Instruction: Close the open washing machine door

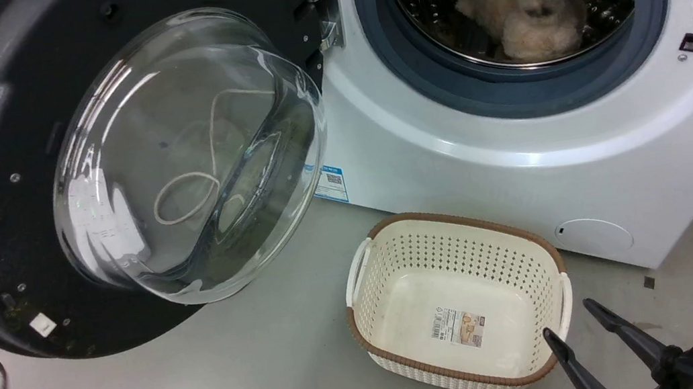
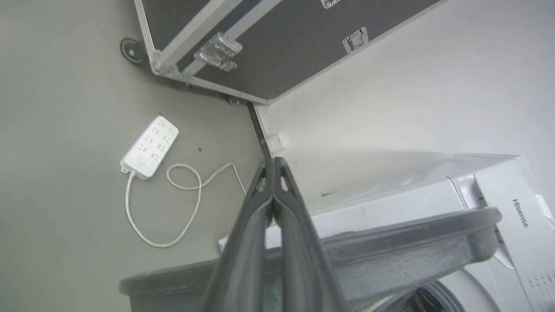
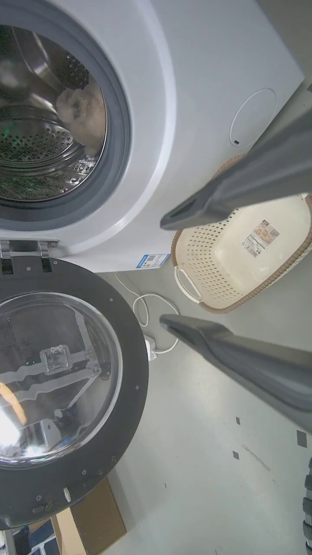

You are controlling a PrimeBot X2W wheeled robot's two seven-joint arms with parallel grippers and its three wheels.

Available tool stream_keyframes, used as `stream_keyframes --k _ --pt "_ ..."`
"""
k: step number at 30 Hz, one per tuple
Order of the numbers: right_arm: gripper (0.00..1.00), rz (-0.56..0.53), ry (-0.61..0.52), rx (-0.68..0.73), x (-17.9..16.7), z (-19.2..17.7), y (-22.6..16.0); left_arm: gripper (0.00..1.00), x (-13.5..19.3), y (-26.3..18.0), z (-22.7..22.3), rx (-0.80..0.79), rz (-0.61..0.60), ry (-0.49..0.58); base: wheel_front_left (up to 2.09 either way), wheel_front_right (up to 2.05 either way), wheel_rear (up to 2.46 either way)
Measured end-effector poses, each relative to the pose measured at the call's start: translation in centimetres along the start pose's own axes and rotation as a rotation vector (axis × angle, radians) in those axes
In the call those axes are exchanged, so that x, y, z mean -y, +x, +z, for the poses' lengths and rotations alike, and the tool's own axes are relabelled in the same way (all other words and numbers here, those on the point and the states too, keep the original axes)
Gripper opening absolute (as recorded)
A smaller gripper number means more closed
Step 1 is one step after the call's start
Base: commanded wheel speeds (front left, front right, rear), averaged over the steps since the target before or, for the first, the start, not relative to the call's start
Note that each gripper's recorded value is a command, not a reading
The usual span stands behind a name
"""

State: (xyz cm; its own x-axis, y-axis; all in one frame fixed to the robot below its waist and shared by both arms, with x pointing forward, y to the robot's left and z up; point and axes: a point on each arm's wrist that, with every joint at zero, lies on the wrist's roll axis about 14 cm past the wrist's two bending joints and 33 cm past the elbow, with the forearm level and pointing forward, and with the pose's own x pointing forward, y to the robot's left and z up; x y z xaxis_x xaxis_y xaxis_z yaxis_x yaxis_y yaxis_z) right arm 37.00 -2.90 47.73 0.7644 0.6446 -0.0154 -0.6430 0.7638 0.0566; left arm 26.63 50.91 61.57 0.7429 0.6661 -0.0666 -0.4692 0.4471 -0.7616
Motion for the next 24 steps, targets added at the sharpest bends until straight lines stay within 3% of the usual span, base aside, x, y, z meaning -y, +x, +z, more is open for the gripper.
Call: stream_keyframes --k 2,6,15,24 --pt "1.0 0.001 0.003 -0.002 0.1 -0.1 -0.1 0.0 -0.2 0.3 -2.1 -0.132 0.002 -0.086 0.0 0.0 0.0" --pt "1.0 -0.006 0.002 -0.012 0.5 -0.4 -0.2 0.0 0.3 0.3 -5.1 -0.288 -0.015 -0.132 0.0 0.0 0.0" --pt "1.0 -0.048 -0.012 -0.007 2.1 -0.2 -0.5 0.0 1.3 -0.9 -8.9 -0.439 -0.088 -0.138 0.0 0.0 0.0" --pt "1.0 -0.167 -0.05 0.059 4.4 2.2 -1.6 0.0 1.7 -6.0 -13.4 -0.617 -0.211 -0.151 0.0 0.0 0.0"
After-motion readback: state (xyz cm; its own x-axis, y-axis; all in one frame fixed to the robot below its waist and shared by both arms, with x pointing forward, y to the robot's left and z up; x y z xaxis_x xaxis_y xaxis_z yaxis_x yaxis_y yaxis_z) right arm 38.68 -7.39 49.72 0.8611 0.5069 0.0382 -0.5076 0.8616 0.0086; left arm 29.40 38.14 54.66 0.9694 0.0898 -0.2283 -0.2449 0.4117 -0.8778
